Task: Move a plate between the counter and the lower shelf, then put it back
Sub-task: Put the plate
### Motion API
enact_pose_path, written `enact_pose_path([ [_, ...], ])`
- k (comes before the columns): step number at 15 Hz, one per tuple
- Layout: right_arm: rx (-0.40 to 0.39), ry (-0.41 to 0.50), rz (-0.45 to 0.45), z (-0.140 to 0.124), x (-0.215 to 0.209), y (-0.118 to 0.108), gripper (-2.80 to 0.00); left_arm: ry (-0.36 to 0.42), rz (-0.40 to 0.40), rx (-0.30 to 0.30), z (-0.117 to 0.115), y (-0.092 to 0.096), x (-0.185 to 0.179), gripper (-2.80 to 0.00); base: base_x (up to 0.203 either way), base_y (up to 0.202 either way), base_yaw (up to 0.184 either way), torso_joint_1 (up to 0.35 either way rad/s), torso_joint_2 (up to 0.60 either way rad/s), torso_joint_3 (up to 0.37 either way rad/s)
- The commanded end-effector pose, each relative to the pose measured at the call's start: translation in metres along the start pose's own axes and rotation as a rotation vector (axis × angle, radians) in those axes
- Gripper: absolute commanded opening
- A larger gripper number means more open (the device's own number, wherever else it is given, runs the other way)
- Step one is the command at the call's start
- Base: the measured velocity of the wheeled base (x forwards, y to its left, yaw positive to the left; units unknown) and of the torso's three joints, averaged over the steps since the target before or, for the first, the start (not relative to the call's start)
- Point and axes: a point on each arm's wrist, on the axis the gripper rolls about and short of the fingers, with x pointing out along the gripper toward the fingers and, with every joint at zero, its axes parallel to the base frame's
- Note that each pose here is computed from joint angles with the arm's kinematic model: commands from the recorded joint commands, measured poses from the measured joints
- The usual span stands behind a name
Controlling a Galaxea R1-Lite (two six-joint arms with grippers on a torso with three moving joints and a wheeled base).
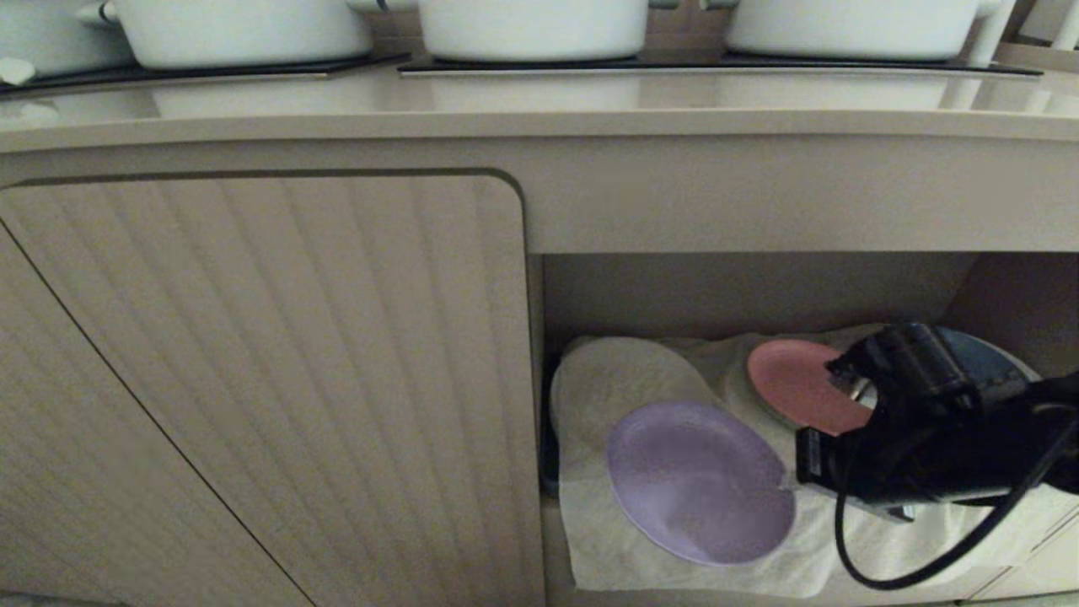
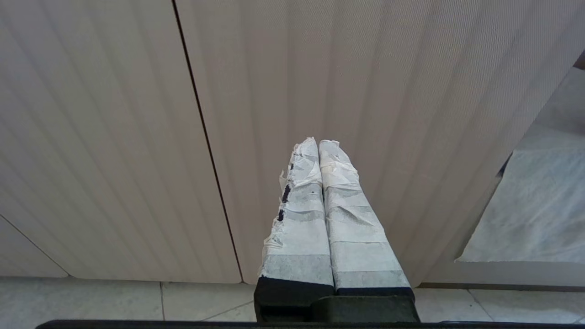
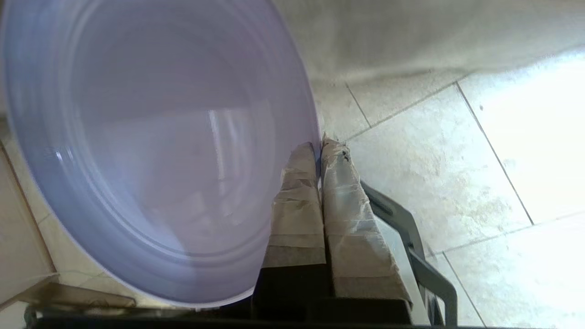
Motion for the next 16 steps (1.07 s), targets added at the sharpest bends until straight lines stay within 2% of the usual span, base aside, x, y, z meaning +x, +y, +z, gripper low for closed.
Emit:
enact_pose_path([
  [1,-0.002,-0.028,0.018,-0.013,-0.021,-0.005,-2.80,0.001,0.001,-0.001,0.000,0.000,0.000,-2.80,0.000,0.000,0.000,0.000,0.00,0.000],
  [9,-0.016,-0.079,0.047,-0.046,-0.066,-0.019,-2.80,0.001,0.001,-0.001,0.000,0.000,0.000,-2.80,0.000,0.000,0.000,0.000,0.00,0.000],
  [16,-0.091,-0.058,0.028,-0.089,-0.091,-0.043,-2.80,0.001,0.001,-0.001,0.000,0.000,0.000,-2.80,0.000,0.000,0.000,0.000,0.00,0.000],
])
